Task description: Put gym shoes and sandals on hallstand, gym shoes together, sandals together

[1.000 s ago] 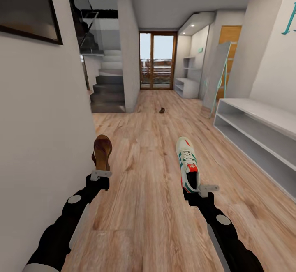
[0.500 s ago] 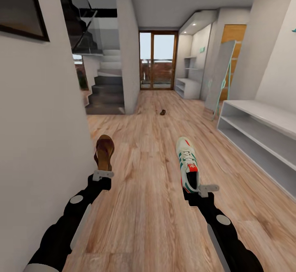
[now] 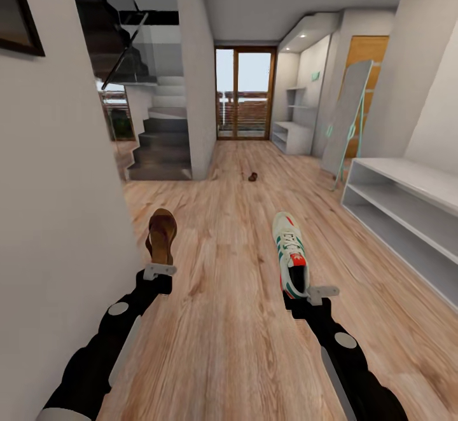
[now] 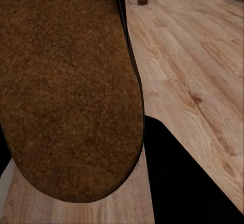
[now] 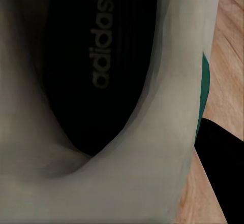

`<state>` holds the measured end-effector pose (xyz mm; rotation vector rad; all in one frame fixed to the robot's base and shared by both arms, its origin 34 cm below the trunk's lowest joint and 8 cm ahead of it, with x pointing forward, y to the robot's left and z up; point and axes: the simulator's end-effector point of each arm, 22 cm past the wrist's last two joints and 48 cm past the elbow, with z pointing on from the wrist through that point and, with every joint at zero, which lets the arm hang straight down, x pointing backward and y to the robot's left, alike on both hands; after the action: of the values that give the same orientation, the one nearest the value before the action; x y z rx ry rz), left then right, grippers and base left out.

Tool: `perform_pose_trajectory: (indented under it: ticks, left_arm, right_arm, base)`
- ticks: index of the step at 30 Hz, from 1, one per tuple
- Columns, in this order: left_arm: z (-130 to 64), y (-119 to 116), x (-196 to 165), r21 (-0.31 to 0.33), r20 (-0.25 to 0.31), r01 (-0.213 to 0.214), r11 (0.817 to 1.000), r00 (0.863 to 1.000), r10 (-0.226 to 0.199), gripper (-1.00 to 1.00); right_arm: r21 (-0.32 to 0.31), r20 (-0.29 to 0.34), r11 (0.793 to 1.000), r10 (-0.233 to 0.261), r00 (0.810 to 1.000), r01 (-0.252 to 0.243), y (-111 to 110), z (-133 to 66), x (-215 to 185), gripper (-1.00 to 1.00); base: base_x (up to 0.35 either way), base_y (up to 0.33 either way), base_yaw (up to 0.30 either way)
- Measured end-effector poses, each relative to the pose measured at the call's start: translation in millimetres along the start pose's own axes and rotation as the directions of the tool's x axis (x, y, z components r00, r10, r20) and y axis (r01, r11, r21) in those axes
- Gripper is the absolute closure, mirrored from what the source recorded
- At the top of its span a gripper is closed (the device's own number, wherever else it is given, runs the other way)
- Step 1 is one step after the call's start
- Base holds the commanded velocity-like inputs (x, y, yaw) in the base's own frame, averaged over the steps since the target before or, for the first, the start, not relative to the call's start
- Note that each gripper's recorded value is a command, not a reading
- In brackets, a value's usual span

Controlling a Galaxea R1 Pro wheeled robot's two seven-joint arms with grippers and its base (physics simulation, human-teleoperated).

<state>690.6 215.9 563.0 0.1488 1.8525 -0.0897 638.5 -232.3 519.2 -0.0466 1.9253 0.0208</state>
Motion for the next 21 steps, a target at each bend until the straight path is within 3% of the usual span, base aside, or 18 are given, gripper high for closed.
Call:
perform_pose_trajectory:
  ticks: [21]
  left_arm:
    - [0.0,0.0,0.0,0.000,0.000,0.000,1.000,1.000,0.000,1.00]
  right_arm:
    - [0.000,0.000,1.000,0.000,1.000,0.000,0.1,0.0,0.0,1.00]
  base:
    - [0.347,0.000,0.000]
